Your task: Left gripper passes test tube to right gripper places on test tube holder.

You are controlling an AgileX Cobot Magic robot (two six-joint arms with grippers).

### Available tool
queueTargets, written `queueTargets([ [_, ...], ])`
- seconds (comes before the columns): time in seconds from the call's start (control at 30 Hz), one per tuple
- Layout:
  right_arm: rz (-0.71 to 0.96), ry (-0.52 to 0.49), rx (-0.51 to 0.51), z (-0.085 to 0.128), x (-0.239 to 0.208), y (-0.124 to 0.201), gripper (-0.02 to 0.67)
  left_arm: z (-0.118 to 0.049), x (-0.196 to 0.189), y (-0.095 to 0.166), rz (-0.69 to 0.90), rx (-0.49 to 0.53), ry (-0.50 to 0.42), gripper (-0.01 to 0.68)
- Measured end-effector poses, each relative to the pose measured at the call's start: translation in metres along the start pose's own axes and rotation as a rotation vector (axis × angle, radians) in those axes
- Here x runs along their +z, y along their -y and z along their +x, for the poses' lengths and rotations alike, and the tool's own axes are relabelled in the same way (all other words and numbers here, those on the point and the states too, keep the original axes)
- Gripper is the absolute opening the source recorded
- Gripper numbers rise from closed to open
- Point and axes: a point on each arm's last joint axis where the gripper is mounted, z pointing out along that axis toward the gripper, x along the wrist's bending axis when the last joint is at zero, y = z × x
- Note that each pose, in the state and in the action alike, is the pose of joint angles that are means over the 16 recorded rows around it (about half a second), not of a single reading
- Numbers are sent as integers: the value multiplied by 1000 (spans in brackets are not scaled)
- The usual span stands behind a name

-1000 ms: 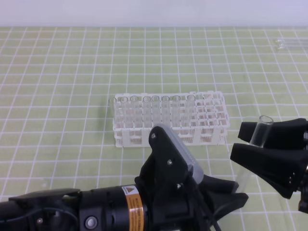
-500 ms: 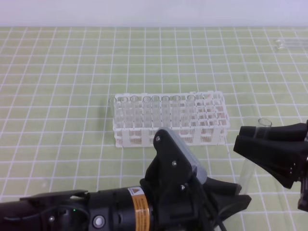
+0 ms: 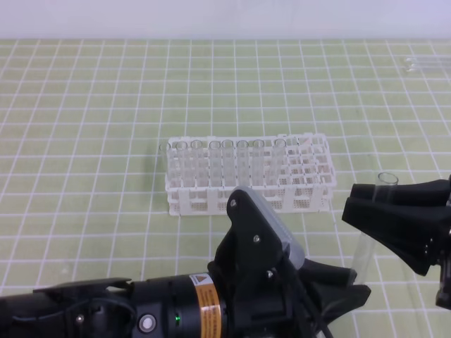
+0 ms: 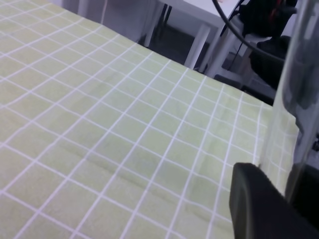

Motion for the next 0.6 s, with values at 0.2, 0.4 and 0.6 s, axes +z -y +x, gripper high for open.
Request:
queueTargets([
  [0.2,4,3,-2,0,0,0,122,1,0,1,16,4,-15,26],
  [0.4,7,6,-3,0,0,1,122,2,0,3,29,7,-26,39],
  [0.6,5,3,-3,0,0,0,120,3,0,3,33,-4,-31,138],
])
